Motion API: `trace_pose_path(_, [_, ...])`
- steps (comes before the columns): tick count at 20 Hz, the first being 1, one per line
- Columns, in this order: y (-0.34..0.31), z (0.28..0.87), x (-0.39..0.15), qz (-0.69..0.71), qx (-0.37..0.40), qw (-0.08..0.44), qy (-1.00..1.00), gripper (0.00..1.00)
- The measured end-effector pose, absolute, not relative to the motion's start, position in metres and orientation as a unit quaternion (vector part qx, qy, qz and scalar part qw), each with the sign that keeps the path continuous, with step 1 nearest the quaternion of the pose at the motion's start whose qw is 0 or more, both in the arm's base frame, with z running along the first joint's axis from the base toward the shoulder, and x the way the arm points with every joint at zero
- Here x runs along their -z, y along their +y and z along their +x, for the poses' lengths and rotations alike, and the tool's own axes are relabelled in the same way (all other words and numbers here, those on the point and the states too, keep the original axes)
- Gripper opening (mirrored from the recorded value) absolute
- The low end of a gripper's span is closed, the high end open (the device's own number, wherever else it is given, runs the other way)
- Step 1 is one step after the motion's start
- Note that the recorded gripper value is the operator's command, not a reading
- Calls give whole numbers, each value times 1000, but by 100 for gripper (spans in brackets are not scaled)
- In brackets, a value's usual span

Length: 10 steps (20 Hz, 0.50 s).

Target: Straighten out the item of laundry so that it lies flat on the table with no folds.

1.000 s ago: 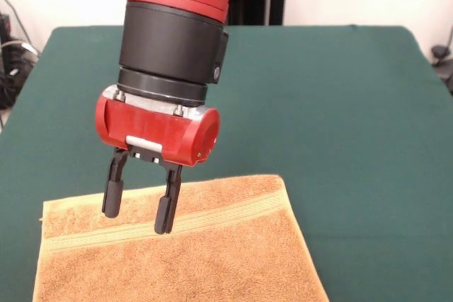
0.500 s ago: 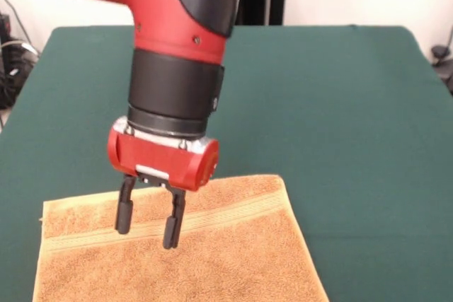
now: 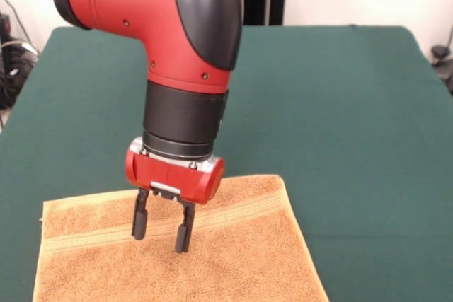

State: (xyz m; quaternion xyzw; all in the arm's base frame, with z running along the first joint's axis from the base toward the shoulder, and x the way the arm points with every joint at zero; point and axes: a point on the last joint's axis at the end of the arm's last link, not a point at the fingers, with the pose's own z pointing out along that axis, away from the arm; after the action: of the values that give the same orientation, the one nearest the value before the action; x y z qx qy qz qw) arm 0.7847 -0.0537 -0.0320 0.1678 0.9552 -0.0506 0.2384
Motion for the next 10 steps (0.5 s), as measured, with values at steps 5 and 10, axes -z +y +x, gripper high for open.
trace_pose_path(5, [-52, 777, 36, 172, 45, 230, 957, 100])
trace_pose_path(10, [-60, 773, 3, 207, 7, 229, 951, 100])
